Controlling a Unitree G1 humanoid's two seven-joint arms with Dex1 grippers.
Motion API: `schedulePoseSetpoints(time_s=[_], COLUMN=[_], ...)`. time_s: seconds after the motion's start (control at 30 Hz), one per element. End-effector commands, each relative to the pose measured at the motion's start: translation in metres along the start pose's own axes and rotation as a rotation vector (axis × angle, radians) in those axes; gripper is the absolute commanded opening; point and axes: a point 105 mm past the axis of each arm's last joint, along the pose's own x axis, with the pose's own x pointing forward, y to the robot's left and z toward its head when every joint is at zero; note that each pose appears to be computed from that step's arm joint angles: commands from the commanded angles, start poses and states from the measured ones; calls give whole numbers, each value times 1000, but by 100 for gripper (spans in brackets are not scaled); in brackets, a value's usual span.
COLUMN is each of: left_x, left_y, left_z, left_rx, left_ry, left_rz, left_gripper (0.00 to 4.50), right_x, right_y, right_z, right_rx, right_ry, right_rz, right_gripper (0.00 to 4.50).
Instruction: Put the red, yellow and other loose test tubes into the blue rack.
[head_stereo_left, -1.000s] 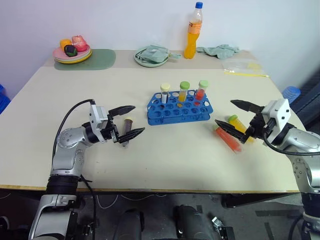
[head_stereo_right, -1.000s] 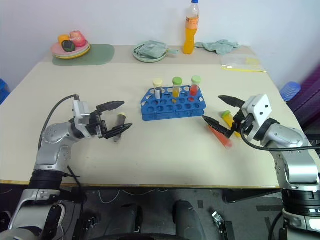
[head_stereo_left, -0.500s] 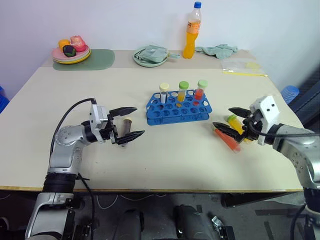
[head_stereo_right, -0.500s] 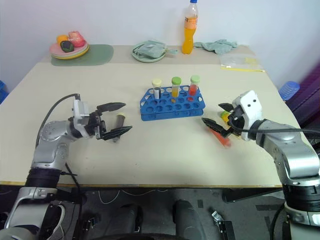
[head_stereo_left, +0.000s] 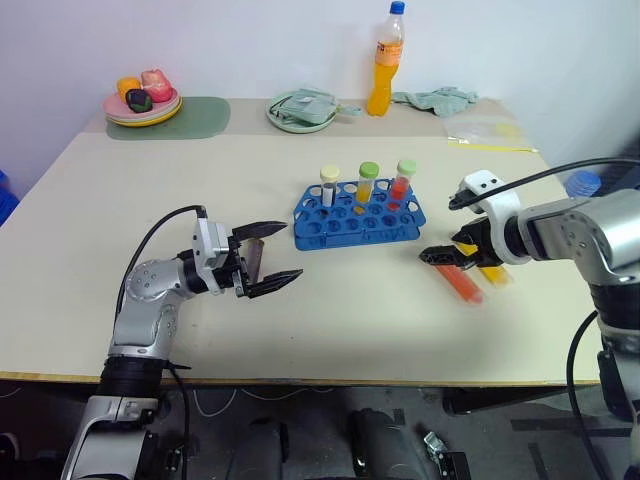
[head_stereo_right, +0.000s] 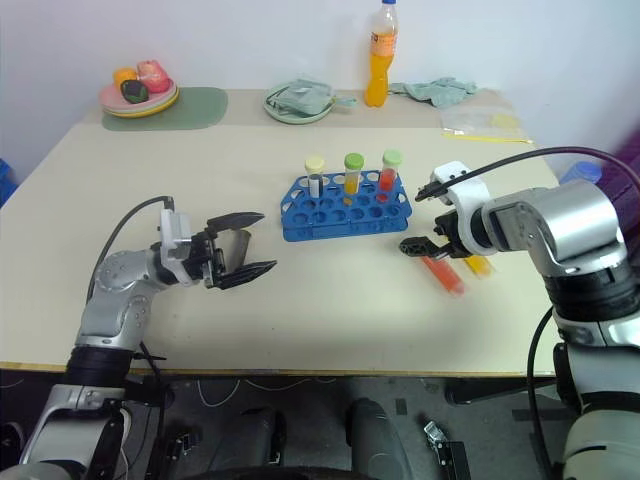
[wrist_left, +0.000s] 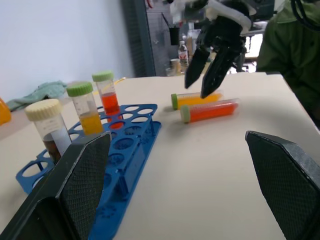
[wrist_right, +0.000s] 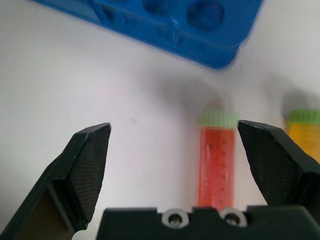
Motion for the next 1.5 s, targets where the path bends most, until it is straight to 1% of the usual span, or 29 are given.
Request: schedulePoseSetpoints(time_s=[0.03,0.07,0.1,0.23,0.53,0.63,0.73,0.83,0.87,0.93,1.03,1.1,1.2,1.27,1.33,1.37,1.4,1.47,1.5], left_x=[-2,-3,-4,-7,-10,-10,-11,-11,-10,-10,-10,-10,-10,-10,-10,-11,-11,-11,-11], left_y=[-2,-4,-4,-7,-9,-10,-11,-11,-10,-10,-9,-9,-8,-6,-5,-4,-3,0,0], left_z=[10,10,11,15,17,17,16,16,16,16,15,15,15,15,15,15,15,16,17], left_rx=[42,44,44,44,41,37,34,33,33,34,34,35,37,39,43,46,47,50,54], left_ry=[-12,-9,-7,-9,2,3,4,4,4,3,4,4,4,4,5,7,7,6,7], left_rz=[18,23,29,42,62,68,72,76,77,78,79,79,79,80,82,84,85,87,82], left_gripper=[443,443,443,443,443,443,450,450,450,450,450,450,450,450,450,450,450,450,450], right_x=[-2,-1,3,10,24,29,31,33,33,32,28,25,16,5,-5,-7,-10,-24,-25], right_y=[-6,-5,-5,-14,-26,-23,-23,-25,-25,-24,-23,-17,6,26,37,40,41,32,28], right_z=[-6,-5,-6,-13,-16,-20,-24,-25,-25,-23,-19,-12,-3,8,18,25,33,57,57], right_rx=[42,17,31,34,19,5,1,-2,-5,-13,-11,-46,-208,-300,-343,-365,-372,-412,-396], right_ry=[89,95,105,150,174,195,205,208,208,201,185,145,68,-52,-173,-244,-356,-678,-734], right_rz=[-2,-1,4,-30,-76,-56,-49,-55,-56,-55,-47,-4,124,216,265,266,249,91,55], right_gripper=[450,450,450,450,450,450,364,224,157,83,83,83,83,83,83,83,83,83,83])
